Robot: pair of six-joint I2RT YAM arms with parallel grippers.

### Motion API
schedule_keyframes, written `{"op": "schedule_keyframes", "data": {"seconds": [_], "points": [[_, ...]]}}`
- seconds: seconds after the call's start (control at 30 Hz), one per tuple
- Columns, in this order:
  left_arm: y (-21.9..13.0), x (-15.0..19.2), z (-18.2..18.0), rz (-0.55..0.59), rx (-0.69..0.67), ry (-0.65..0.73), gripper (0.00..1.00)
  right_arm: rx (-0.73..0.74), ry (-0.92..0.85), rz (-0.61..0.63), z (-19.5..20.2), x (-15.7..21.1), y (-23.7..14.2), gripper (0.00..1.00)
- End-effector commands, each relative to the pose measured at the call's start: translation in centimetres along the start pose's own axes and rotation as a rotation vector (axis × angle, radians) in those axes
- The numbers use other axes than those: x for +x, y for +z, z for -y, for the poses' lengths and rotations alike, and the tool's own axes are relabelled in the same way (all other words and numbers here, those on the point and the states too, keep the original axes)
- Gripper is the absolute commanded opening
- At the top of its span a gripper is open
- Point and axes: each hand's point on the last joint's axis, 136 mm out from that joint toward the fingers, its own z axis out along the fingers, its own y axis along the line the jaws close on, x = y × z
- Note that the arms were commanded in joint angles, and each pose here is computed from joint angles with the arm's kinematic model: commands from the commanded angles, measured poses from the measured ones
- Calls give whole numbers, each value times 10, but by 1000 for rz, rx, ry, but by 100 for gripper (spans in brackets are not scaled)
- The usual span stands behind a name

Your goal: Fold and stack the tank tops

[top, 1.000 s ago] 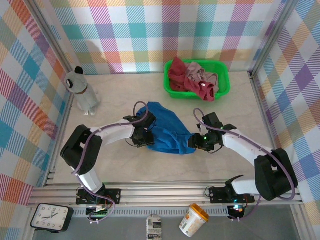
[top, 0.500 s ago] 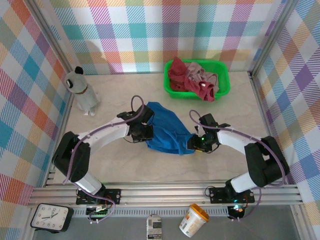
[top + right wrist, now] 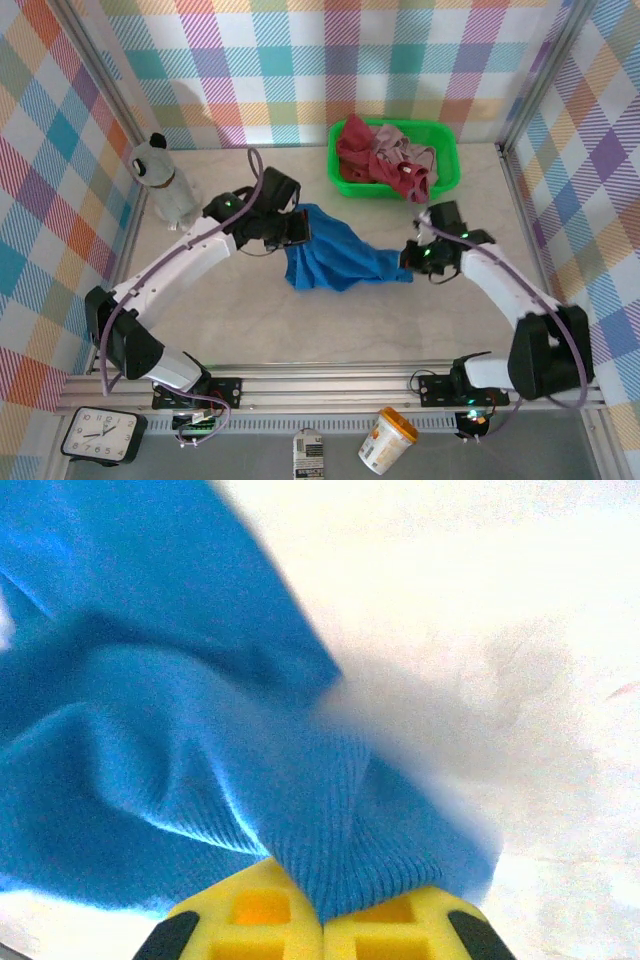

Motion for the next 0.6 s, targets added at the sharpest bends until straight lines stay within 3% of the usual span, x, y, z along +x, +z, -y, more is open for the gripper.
{"op": "schedule_keyframes", "data": {"seconds": [0.0,0.27,0.43,0.57], "points": [[-33,-24,14,53,-16,96,0,-29,-124,138,-28,-36,-63,0],[-118,-108,11,286,-145,190,0,-215,-296,425,-113,-112,-161,0],[-180,-138,3,472,-190,189,0,-276,-412,596,-154,-146,-216,0],[-199,-155,-17,545,-224,150,0,-317,-447,639,-171,-165,-227,0]]}}
